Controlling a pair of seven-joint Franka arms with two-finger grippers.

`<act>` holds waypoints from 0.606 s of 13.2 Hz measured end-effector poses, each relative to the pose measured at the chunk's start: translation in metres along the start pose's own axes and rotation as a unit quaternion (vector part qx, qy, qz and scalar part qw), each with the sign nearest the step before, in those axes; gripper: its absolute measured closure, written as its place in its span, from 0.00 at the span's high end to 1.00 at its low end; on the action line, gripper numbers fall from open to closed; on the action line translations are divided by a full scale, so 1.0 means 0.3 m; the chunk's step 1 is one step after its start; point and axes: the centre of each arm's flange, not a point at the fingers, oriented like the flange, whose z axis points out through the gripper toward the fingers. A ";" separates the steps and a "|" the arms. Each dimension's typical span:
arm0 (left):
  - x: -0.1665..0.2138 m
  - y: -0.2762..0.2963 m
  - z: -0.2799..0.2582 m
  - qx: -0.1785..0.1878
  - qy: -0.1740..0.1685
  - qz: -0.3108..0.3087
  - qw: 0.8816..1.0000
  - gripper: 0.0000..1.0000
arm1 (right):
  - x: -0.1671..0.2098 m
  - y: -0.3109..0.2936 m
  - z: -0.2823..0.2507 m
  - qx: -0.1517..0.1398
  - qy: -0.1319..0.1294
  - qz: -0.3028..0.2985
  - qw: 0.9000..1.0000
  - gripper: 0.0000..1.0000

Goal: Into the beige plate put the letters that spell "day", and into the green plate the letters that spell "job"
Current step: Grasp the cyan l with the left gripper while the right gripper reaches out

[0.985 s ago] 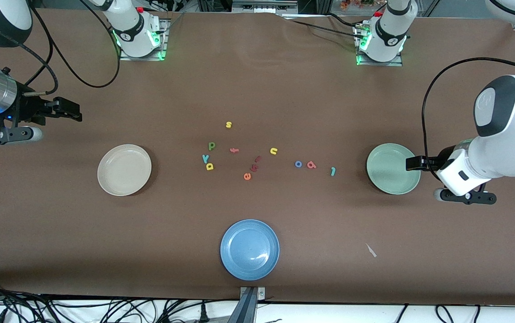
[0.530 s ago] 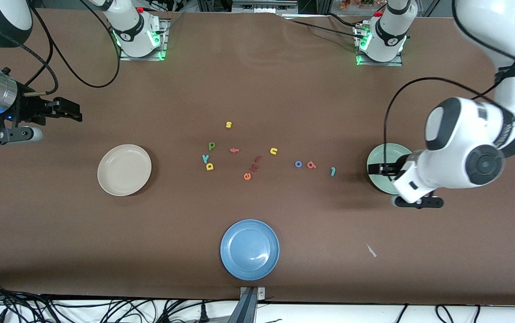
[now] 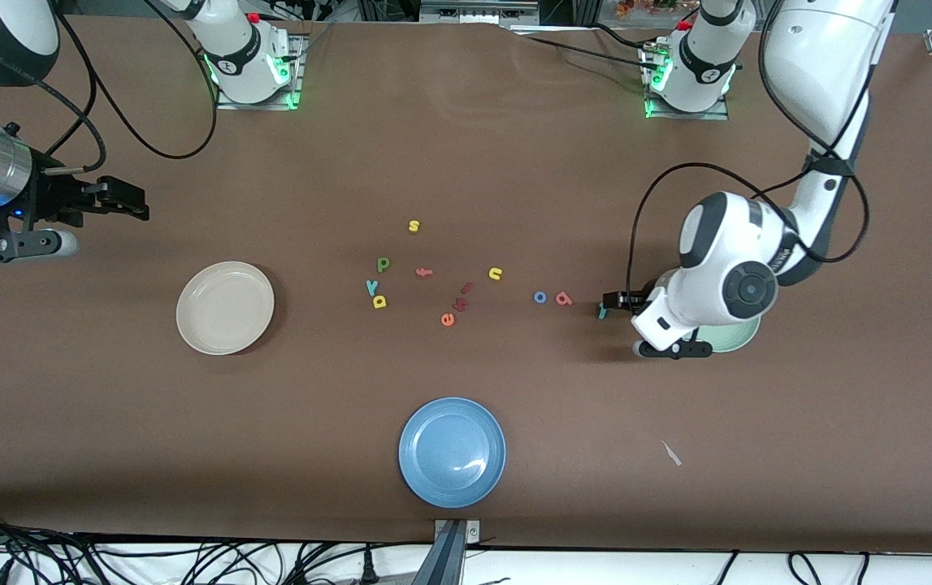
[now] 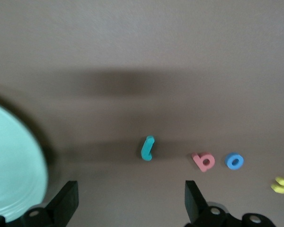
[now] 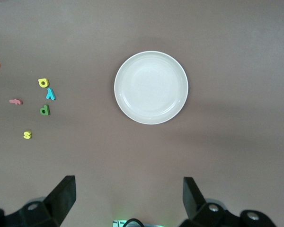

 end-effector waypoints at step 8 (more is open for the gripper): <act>-0.081 0.056 0.174 -0.013 0.059 -0.001 0.998 0.96 | 0.052 -0.100 0.045 0.005 0.017 -0.022 1.000 1.00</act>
